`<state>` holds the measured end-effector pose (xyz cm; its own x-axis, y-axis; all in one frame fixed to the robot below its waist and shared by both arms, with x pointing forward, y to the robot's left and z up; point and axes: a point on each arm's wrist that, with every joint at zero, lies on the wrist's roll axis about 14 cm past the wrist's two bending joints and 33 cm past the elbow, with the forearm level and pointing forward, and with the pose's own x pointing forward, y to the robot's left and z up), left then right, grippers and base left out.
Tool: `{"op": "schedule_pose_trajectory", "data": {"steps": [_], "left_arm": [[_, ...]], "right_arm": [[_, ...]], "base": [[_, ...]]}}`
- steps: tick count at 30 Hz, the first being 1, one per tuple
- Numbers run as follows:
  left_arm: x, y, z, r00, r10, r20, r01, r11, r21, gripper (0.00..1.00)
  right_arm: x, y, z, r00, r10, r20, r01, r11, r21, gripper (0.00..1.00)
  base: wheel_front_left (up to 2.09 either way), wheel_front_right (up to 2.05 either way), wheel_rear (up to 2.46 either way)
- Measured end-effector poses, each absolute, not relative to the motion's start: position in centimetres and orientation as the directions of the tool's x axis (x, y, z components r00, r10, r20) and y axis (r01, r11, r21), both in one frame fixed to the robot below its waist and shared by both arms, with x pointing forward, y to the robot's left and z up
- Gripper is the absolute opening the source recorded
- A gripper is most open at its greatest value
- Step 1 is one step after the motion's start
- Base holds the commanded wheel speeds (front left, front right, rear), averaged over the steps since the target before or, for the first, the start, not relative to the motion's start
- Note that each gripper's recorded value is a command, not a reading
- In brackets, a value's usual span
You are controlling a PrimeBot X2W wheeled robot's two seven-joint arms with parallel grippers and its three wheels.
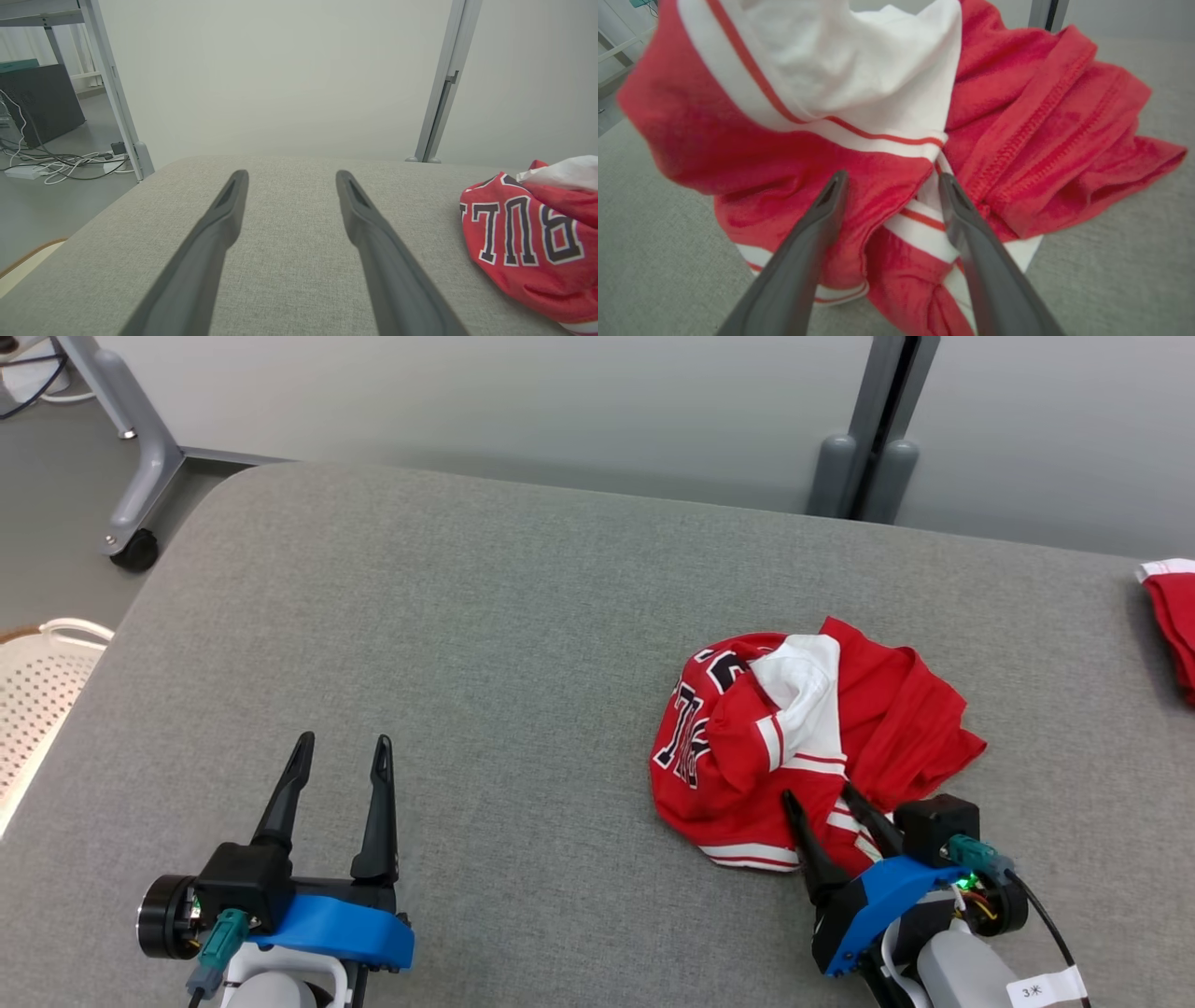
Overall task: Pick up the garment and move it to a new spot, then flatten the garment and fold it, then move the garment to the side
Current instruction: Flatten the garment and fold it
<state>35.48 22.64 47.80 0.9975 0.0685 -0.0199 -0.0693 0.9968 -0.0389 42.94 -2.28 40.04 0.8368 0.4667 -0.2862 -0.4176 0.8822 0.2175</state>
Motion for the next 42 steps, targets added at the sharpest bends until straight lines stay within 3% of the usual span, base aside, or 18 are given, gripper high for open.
{"op": "schedule_pose_trajectory", "data": {"steps": [8, 9, 10, 11, 20, 35, 42], "left_arm": [[35.3, 22.9, 47.8, 0.997, 0.077, -0.021, -0.078, 0.996, -0.035, 1.0], [35.3, 22.9, 47.8, 0.997, 0.078, -0.023, -0.079, 0.996, -0.035, 1.0], [35.3, 22.9, 47.8, 0.997, 0.079, -0.023, -0.079, 0.996, -0.035, 1.0], [35.3, 23.0, 47.8, 0.997, 0.079, -0.023, -0.08, 0.996, -0.034, 1.0], [35.4, 22.4, 47.8, 0.998, 0.062, -0.019, -0.063, 0.997, -0.041, 1.0], [36.9, 19.1, 48.5, 0.999, -0.037, 0.009, 0.037, 0.997, -0.064, 1.0], [36.7, 18.9, 48.6, 0.999, -0.039, 0.014, 0.04, 0.997, -0.067, 1.0]], "right_arm": [[42.9, -0.2, 39.0, 0.801, 0.513, -0.308, -0.456, 0.857, 0.243, 1.0], [42.9, 0.0, 39.0, 0.798, 0.517, -0.309, -0.457, 0.854, 0.249, 0.41], [42.9, 0.1, 38.9, 0.796, 0.519, -0.311, -0.456, 0.853, 0.256, 0.13], [43.0, 0.2, 38.9, 0.794, 0.521, -0.313, -0.456, 0.851, 0.259, 0.0], [45.6, -1.4, 43.0, 0.861, 0.473, -0.188, -0.428, 0.873, 0.234, 0.0], [45.6, -14.7, 49.2, 0.975, 0.222, 0.011, -0.223, 0.972, 0.074, 0.0], [45.7, -14.1, 52.1, 0.966, 0.241, 0.091, -0.247, 0.968, 0.056, 0.0]], "base": [[0.0, 0.0, 0.0], [0.0, 0.0, 0.0], [0.0, 0.0, 0.0], [0.0, 0.0, 0.0], [0.0, 0.0, 0.0], [0.0, 0.0, 0.0], [0.0, 0.0, 0.0]]}}
